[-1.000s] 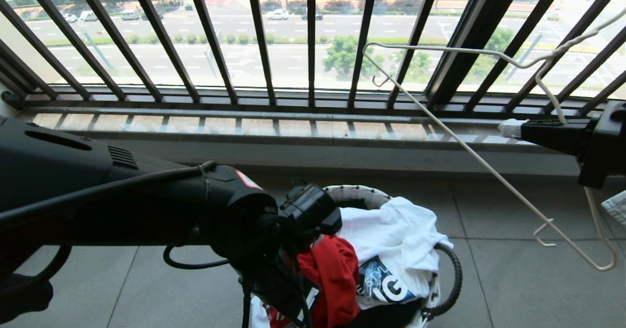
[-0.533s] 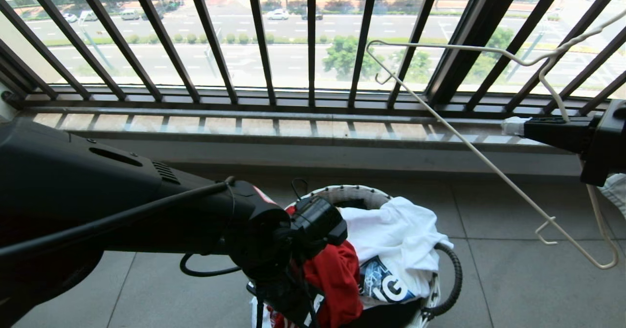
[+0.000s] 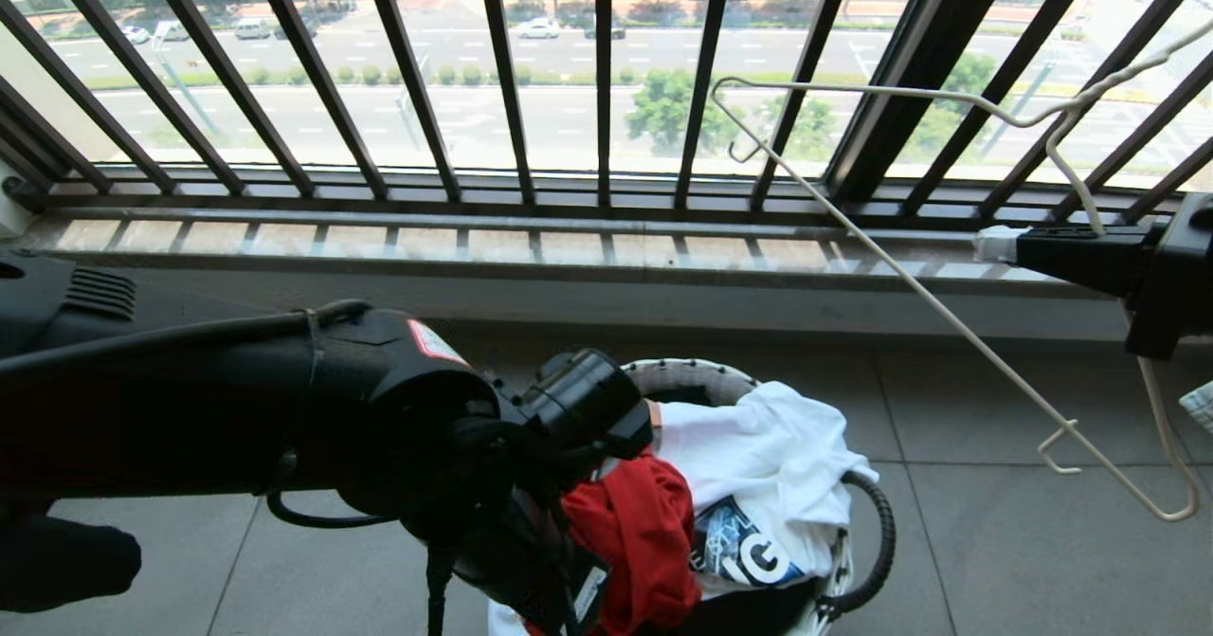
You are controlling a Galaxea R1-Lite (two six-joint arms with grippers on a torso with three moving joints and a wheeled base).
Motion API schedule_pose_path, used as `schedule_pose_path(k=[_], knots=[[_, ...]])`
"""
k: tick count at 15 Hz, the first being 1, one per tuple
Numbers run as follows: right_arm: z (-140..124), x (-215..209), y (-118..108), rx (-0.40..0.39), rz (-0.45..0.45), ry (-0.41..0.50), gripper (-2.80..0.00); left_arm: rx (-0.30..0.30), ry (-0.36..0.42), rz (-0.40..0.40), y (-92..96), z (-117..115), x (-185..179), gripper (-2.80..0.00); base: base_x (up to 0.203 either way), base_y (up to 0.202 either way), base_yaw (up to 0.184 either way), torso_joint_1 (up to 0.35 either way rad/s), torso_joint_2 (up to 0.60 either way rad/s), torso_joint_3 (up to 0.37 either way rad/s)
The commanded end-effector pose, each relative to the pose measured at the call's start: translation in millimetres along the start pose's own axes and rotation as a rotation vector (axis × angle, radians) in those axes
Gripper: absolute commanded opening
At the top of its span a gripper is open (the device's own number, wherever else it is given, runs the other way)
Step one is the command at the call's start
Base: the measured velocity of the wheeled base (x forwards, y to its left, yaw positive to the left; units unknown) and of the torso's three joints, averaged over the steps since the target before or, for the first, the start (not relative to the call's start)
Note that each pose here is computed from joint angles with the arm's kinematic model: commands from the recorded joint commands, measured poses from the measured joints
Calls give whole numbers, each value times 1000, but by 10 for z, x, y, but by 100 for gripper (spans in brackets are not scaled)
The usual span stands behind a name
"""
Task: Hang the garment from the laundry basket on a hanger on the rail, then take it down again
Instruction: Pick up clothes from the basket
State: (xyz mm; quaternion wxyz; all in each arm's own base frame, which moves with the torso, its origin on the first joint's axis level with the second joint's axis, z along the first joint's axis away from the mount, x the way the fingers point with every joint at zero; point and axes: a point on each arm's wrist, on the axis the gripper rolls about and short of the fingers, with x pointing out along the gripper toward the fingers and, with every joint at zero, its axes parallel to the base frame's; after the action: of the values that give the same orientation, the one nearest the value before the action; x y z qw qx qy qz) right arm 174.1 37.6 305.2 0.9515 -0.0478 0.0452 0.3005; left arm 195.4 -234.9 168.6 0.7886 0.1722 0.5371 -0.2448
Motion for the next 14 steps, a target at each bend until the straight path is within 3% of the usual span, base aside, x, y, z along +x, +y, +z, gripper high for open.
schedule_pose_path(k=[1, 4, 5, 10, 12, 14], knots=[[9, -8, 3, -3, 2, -5, -280, 0, -55, -10, 32, -57, -244, 0, 0, 0, 0, 0, 0, 0], [8, -14, -9, -2, -6, -5, -280, -27, -121, 34, 157, -68, -423, 0, 0, 0, 0, 0, 0, 0], [7, -14, -9, -1, -6, -4, -280, -37, -128, 51, 236, -51, -435, -280, 0, 0, 0, 0, 0, 0], [3, -13, -9, -2, -4, -3, -280, -42, -122, 133, 748, 53, -365, -280, 0, 0, 0, 0, 0, 0], [3, -13, -9, -2, -4, -3, -280, -57, -164, 119, 889, 193, -148, -280, 0, 0, 0, 0, 0, 0], [5, -17, -7, -1, -4, -4, -280, -22, -185, 110, 1009, 275, 98, -280, 0, 0, 0, 0, 0, 0]])
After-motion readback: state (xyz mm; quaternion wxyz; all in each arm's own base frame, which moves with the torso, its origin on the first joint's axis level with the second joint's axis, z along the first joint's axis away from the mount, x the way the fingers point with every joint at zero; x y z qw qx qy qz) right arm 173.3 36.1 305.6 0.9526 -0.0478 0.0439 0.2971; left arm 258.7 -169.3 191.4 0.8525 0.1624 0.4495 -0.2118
